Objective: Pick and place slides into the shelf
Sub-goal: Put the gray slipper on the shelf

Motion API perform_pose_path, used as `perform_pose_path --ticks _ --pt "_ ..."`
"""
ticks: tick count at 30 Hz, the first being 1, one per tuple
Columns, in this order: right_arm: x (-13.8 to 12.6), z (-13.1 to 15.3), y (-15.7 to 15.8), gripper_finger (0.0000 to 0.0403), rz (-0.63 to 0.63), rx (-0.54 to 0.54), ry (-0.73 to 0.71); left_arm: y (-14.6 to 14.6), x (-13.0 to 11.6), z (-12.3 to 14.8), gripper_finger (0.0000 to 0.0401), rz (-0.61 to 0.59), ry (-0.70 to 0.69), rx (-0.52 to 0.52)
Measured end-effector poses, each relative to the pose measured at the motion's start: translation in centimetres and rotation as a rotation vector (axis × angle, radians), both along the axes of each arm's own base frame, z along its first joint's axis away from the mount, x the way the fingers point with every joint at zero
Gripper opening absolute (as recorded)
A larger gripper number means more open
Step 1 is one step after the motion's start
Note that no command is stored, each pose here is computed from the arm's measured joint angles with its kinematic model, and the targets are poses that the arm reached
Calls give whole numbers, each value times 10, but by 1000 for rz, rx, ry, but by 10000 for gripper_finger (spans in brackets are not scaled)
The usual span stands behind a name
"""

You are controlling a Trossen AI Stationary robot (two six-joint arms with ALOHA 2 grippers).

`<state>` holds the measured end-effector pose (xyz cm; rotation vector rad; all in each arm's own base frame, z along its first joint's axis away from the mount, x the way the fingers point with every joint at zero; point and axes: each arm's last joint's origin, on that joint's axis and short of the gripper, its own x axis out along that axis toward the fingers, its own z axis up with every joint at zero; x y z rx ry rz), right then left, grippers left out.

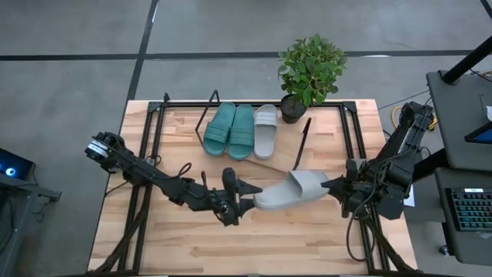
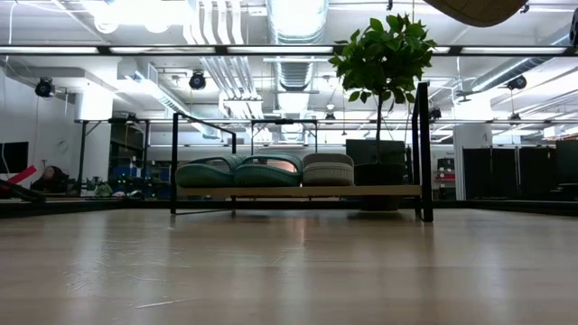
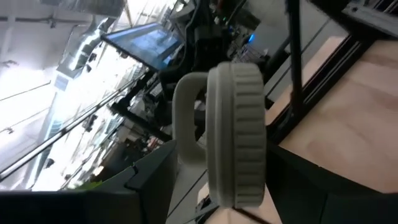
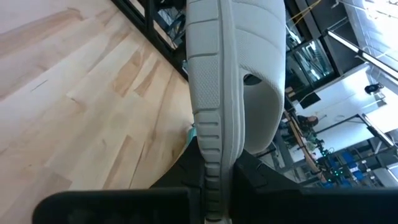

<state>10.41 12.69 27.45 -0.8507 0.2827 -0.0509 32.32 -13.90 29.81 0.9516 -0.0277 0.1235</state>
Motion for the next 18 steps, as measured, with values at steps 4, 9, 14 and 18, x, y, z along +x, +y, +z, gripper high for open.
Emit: perform_pose_path --ticks 4,9,14,18 --pt "0 0 0 24 -1 5 -1 3 2 0 212 -3 0 -19" --pt "0 0 0 24 -2 6 -1 5 3 0 190 -7 -4 -48" --pt "0 0 0 24 -3 7 -2 12 6 0 145 -23 -8 -93" --pt "0 0 0 24 -3 10 -3 15 8 0 88 -68 -6 -93"
